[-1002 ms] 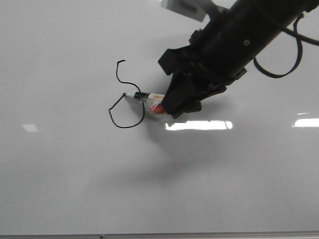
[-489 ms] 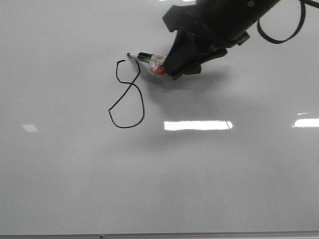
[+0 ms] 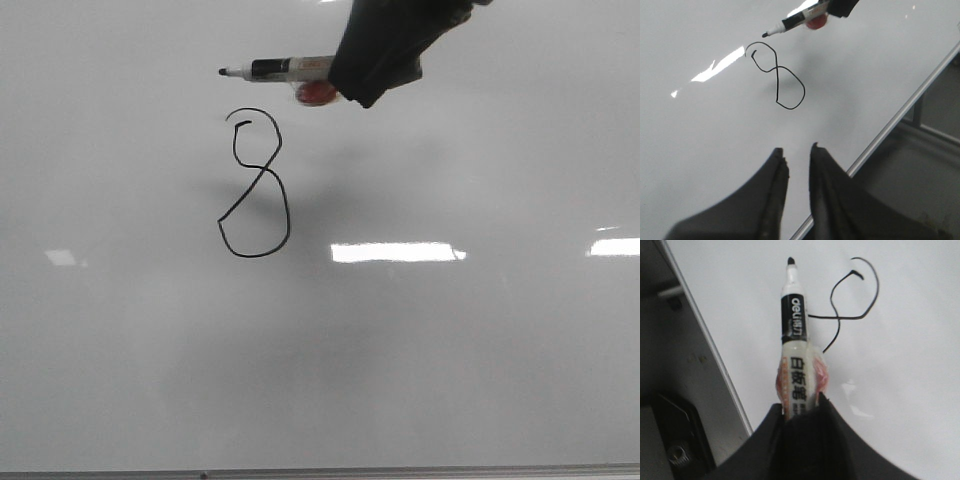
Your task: Write number 8 on whiteboard
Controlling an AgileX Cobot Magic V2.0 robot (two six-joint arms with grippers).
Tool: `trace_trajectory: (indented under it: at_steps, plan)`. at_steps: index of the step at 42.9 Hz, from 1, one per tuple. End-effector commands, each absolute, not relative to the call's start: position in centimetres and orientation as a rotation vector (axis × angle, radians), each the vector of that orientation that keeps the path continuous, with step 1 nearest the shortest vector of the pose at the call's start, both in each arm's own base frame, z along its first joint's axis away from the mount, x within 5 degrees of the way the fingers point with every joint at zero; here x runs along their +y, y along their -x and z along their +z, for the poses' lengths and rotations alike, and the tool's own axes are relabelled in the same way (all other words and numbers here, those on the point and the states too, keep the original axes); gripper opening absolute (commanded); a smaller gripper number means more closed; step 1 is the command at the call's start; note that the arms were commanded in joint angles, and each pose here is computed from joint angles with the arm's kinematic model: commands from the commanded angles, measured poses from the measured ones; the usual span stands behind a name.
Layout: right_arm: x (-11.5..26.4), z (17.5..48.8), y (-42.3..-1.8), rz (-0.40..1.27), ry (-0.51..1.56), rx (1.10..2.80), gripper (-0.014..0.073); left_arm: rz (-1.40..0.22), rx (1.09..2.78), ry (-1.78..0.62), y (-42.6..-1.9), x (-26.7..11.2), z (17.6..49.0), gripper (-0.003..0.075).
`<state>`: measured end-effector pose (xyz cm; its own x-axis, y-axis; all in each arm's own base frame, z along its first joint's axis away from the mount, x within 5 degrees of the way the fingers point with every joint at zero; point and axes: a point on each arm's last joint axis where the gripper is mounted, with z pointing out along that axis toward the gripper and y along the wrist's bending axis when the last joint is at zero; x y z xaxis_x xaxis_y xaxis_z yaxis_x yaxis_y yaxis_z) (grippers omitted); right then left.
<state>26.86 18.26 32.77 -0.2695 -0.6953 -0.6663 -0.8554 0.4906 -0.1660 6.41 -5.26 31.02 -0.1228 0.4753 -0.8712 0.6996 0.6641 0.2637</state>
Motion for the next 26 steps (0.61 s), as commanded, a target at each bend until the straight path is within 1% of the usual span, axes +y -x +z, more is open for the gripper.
trace_trajectory:
  at_steps: [1, 2, 4, 8, 13, 18, 21, 26]
  plan:
    - [18.6, 35.5, -25.1, 0.110, 1.410, 1.865, -0.0061, -0.201, 1.728, -1.017, -8.2, -6.1, 33.5, 0.0409]
    - [19.1, 35.6, -24.6, 0.093, 1.446, 1.840, -0.0061, -0.187, 1.717, -1.057, -8.5, -6.3, 33.9, 0.0461]
    - [19.8, 35.6, -23.9, 0.060, 1.507, 1.794, -0.0061, -0.176, 1.728, -1.116, -9.4, -6.8, 34.4, 0.0503]
    - [21.4, 35.7, -22.4, 0.043, 1.601, 1.717, -0.0061, -0.184, 1.757, -1.211, -10.9, -7.8, 35.0, 0.0470]
    - [23.5, 35.7, -20.3, 0.063, 1.685, 1.619, -0.0061, -0.223, 1.728, -1.311, -11.5, -9.5, 35.3, 0.0421]
    - [25.1, 36.2, -18.6, 0.101, 1.728, 1.539, -0.0061, -0.226, 1.719, -1.432, -11.9, -11.1, 34.4, 0.0419]
    - [25.8, 36.6, -17.6, 0.121, 1.750, 1.499, -0.0061, -0.200, 1.744, -1.448, -12.3, -11.7, 34.0, 0.0419]
    - [26.6, 37.1, -16.5, 0.145, 1.776, 1.454, -0.0061, -0.174, 1.713, -1.461, -12.4, -12.1, 34.0, 0.0419]
